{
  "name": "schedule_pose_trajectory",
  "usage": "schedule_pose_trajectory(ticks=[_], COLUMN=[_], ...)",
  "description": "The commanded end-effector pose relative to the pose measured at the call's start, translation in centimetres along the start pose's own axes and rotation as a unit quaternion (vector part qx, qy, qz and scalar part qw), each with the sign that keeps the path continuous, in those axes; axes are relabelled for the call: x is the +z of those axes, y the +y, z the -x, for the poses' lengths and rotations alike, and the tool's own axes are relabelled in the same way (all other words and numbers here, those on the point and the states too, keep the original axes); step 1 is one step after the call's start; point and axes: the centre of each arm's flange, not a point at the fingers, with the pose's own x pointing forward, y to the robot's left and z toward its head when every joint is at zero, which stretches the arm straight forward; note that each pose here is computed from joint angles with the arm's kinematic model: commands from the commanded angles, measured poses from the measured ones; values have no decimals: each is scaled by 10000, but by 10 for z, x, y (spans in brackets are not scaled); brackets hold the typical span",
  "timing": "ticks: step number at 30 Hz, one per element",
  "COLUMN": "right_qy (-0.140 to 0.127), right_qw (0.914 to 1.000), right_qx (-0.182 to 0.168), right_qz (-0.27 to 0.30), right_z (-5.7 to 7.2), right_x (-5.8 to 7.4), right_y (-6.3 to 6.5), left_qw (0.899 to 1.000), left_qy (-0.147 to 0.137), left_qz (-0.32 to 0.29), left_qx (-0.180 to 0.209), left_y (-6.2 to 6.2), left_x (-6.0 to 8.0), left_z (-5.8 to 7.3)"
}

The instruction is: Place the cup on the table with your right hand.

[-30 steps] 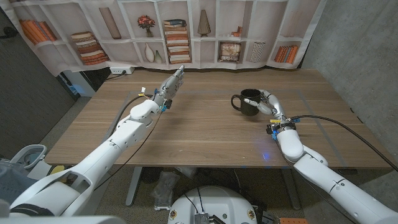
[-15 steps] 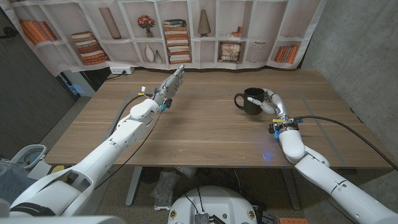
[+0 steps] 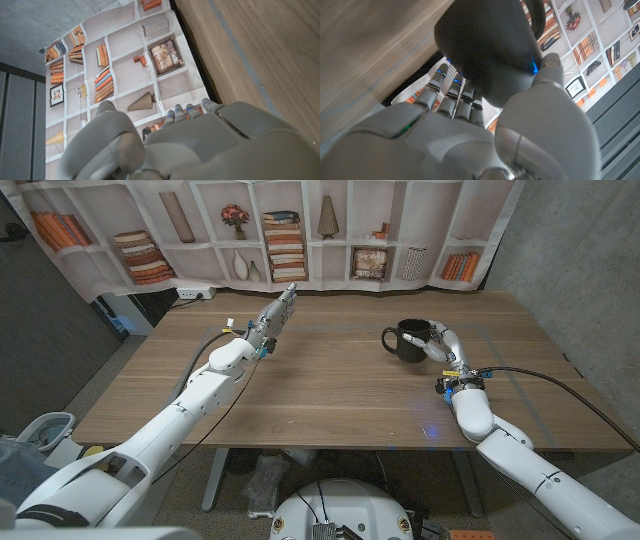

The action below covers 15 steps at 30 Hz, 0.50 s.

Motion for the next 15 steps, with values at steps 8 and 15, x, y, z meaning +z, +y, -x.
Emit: schedule_pose_trajectory(ticks=[8, 15], right_qy=[88, 126], right_qw=[9992, 9988], right_qx=[-377, -472], right_qz=[60, 85], right_z=[6, 8], right_x=[-5, -6], right_y=[-16, -21], left_qw=[10000, 10000], left_qy=[-17, -32], left_qz=[-47, -75], left_qx=[-24, -36], left_y=[0, 0], left_x=[4, 7], left_z=[-4, -5])
